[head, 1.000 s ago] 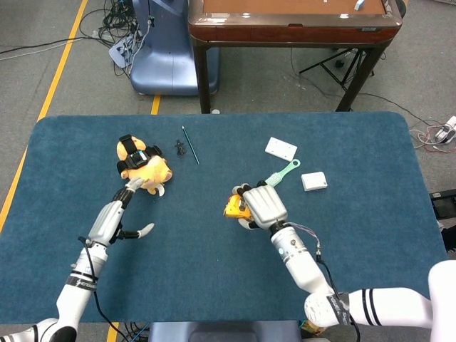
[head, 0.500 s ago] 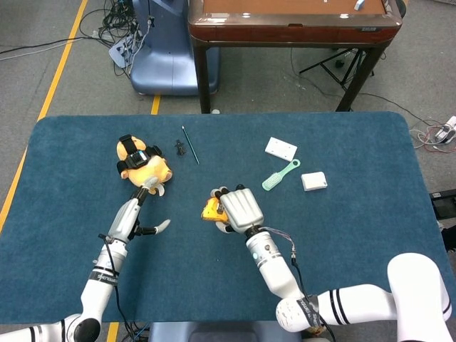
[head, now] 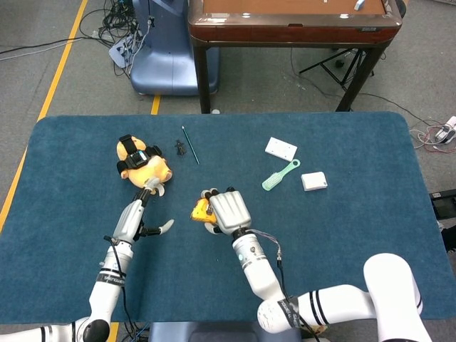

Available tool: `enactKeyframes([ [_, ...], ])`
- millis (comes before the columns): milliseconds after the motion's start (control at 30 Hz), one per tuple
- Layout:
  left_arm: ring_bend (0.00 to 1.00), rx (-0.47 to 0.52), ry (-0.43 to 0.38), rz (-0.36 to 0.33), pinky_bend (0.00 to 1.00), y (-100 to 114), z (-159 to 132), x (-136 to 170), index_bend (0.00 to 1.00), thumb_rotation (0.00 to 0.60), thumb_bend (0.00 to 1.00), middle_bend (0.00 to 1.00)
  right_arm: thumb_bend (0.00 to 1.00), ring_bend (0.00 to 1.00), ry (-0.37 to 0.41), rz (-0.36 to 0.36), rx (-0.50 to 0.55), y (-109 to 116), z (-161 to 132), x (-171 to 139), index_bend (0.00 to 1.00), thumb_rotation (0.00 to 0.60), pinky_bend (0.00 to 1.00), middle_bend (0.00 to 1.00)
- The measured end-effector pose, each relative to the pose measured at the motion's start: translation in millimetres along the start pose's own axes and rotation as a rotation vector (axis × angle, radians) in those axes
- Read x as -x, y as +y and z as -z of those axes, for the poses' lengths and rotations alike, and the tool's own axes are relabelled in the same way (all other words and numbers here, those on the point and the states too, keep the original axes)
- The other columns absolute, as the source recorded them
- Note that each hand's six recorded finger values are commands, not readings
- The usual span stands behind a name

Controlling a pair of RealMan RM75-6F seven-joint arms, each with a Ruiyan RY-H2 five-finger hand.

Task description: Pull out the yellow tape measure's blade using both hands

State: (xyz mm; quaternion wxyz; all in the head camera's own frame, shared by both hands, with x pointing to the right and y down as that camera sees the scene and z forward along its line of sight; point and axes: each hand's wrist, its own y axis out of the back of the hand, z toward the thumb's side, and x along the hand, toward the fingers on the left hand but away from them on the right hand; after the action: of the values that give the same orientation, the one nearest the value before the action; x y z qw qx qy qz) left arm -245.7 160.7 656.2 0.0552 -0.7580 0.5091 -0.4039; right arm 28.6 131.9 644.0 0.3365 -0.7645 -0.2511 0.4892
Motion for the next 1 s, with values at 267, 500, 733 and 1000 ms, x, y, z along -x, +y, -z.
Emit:
enactKeyframes([
  [267, 0.00, 0.008, -0.001, -0.013, 0.00, -4, -2, -1, 0.00, 0.600, 0.21, 0.00, 0.65, 0.55, -0.008, -0.007, 0.022, -6, -8, 9, 0.61, 0.600, 0.28, 0.64],
  [500, 0.00, 0.015, 0.010, -0.007, 0.00, -9, 0, -2, 0.00, 0.600, 0.21, 0.00, 0.65, 0.55, -0.008, -0.004, 0.038, -13, -15, 17, 0.62, 0.600, 0.28, 0.64],
  [733, 0.00, 0.036, 0.019, 0.003, 0.00, -15, 2, -3, 0.00, 0.600, 0.21, 0.00, 0.65, 0.56, 0.001, -0.003, 0.051, -18, -23, 21, 0.62, 0.600, 0.28, 0.64],
  [1000, 0.00, 0.035, 0.030, 0.005, 0.00, -18, 6, -5, 0.00, 0.600, 0.21, 0.00, 0.65, 0.56, 0.011, -0.006, 0.061, -19, -29, 22, 0.62, 0.600, 0.28, 0.64],
])
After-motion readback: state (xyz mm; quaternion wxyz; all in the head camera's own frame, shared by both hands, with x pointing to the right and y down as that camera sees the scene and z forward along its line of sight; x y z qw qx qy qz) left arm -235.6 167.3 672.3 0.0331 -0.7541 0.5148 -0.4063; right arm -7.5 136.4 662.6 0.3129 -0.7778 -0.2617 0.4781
